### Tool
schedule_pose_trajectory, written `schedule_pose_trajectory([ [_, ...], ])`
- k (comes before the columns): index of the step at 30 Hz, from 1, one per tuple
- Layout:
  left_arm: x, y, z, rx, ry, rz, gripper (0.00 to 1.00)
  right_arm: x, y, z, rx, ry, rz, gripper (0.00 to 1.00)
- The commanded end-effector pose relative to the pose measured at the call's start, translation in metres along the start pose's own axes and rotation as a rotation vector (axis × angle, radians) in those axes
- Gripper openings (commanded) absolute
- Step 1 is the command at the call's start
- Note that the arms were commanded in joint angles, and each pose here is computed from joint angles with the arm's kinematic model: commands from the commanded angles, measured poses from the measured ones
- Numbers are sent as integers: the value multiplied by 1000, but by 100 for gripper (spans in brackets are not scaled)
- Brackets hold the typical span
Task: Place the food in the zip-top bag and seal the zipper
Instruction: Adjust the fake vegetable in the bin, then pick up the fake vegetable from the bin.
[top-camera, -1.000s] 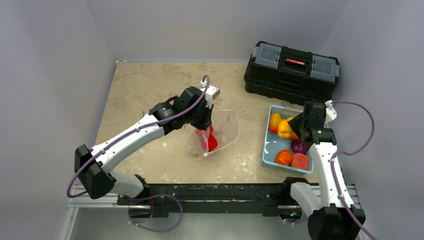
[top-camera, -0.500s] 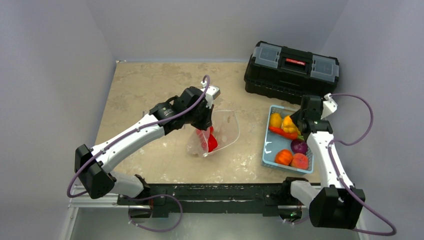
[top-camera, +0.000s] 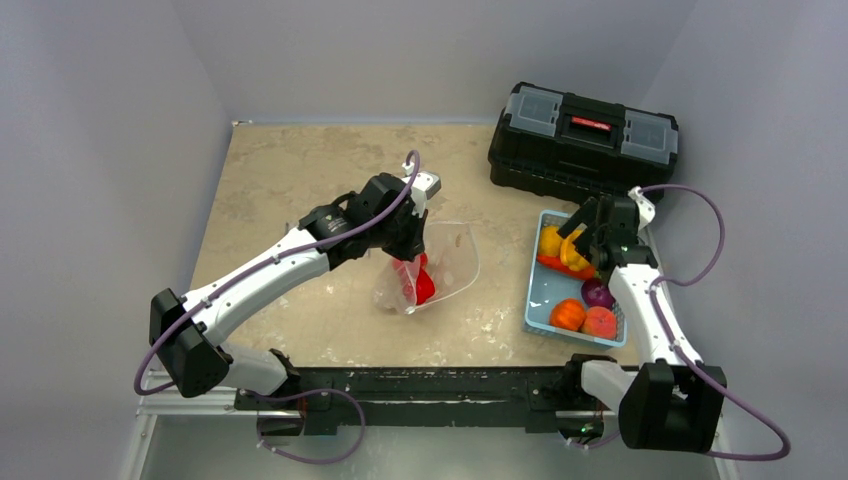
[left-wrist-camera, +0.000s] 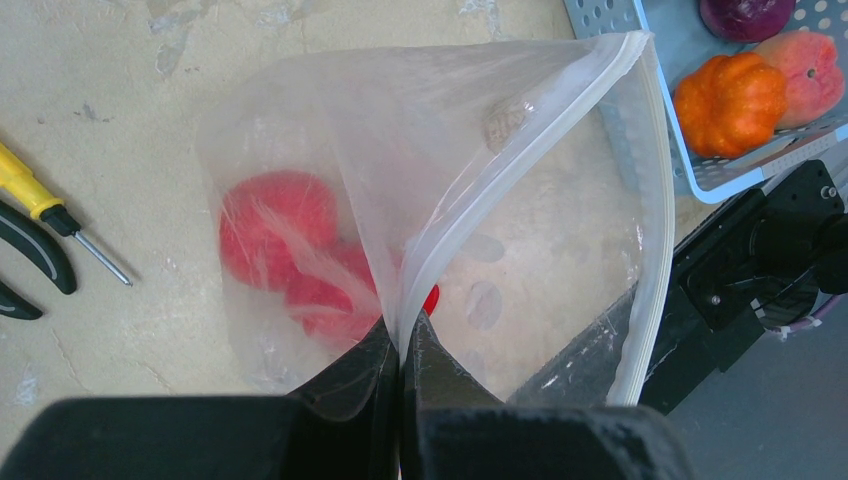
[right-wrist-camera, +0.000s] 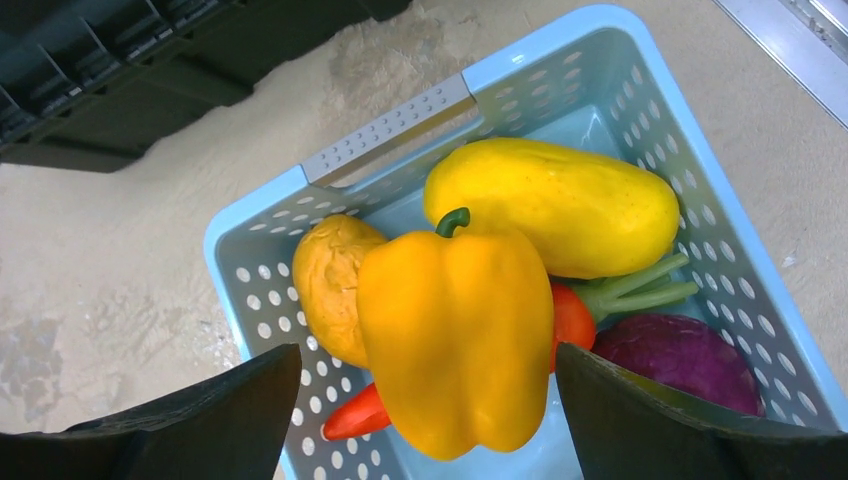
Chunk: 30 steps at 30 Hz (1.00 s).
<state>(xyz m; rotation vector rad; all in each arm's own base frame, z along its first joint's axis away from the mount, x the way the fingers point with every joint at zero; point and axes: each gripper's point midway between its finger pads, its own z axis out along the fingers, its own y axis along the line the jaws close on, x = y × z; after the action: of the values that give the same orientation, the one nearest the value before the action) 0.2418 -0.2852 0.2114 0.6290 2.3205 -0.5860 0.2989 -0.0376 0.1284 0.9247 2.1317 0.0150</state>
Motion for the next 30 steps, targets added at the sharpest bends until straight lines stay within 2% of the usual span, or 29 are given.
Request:
schedule_pose_trajectory([
  [1,-12,-7,-4,31,-48,-3,0,0,7,3,-29,31,-70,99],
  [7,-12,-6,-4,25,-48,-3,0,11,-1,22,13,60,-98,99],
  [11,-12,-5,-4,19,-49,0,0,11,-9,30,70,48,-85,91],
  [12,-12,-4,-5,17,-51,0,0,9,-9,29,71,41,-83,85],
  [15,-13,-5,-5,19,-51,1,0,-2,-4,19,27,-19,-86,58],
  [18,-13,-6,-5,25,-51,1,0,-14,0,2,-16,-80,-83,26],
  [21,-13,-6,-4,29,-48,0,0,-24,9,-20,-62,-118,-95,10],
  [24,-12,-7,-3,30,-42,-1,0,-24,40,-45,-199,-116,-127,6],
  [30,-12,-4,-3,11,-39,-6,0,14,142,-126,-729,-27,-254,6],
])
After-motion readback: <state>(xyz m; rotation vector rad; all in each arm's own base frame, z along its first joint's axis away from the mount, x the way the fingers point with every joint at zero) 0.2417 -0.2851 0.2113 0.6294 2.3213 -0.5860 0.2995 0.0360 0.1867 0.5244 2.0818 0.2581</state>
